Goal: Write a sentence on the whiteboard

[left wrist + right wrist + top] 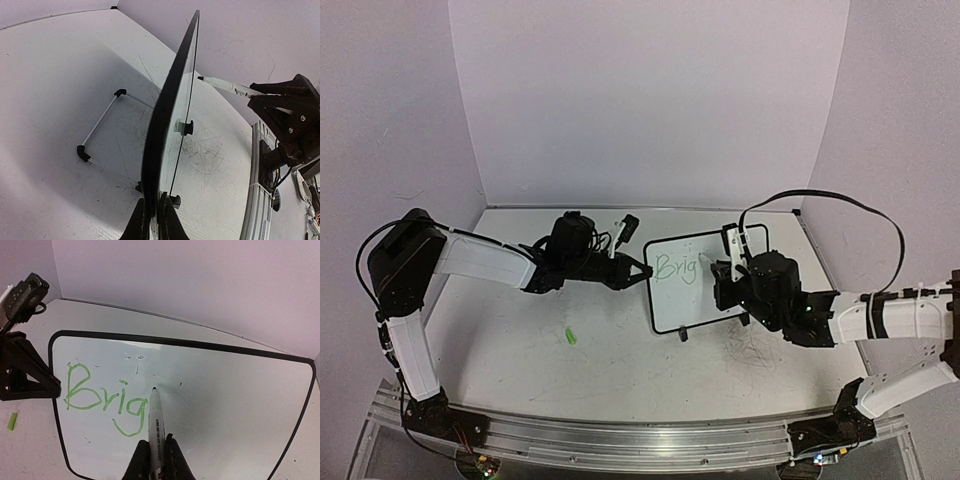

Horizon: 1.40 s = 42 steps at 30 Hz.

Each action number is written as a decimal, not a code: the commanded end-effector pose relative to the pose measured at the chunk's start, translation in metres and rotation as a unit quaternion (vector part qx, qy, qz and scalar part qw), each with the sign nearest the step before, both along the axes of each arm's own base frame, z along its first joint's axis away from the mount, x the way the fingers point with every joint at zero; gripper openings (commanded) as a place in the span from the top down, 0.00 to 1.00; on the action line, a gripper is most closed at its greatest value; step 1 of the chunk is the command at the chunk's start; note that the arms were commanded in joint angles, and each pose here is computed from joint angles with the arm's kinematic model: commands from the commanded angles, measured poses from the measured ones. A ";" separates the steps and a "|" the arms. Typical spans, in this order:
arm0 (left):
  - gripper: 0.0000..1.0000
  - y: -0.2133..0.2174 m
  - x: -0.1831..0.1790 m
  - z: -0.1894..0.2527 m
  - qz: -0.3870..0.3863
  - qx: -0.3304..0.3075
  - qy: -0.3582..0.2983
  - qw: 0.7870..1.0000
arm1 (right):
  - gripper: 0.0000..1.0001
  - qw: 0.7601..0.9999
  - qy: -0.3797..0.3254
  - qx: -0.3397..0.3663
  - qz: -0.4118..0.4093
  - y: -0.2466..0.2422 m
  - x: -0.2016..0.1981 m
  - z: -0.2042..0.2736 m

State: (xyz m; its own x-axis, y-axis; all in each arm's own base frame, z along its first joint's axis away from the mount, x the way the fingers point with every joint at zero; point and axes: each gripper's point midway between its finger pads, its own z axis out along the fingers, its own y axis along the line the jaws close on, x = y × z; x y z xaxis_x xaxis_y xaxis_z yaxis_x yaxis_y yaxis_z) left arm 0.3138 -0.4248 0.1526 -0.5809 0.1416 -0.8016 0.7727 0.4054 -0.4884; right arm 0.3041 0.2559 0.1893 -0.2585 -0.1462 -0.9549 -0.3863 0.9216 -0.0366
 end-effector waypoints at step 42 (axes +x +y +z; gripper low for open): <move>1.00 0.003 0.006 0.019 0.013 0.011 -0.030 0.999 | 1.00 1.000 -0.003 0.000 -0.027 0.006 0.014 0.004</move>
State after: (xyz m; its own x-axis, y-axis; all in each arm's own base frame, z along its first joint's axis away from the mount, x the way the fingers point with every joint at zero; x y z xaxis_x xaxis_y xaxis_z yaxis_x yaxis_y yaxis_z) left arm 0.3146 -0.4249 0.1524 -0.5807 0.1437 -0.8014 0.7712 0.4126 -0.4848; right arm 0.3147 0.2607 0.1838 -0.2618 -0.1599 -0.9518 -0.3503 0.9347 -0.0606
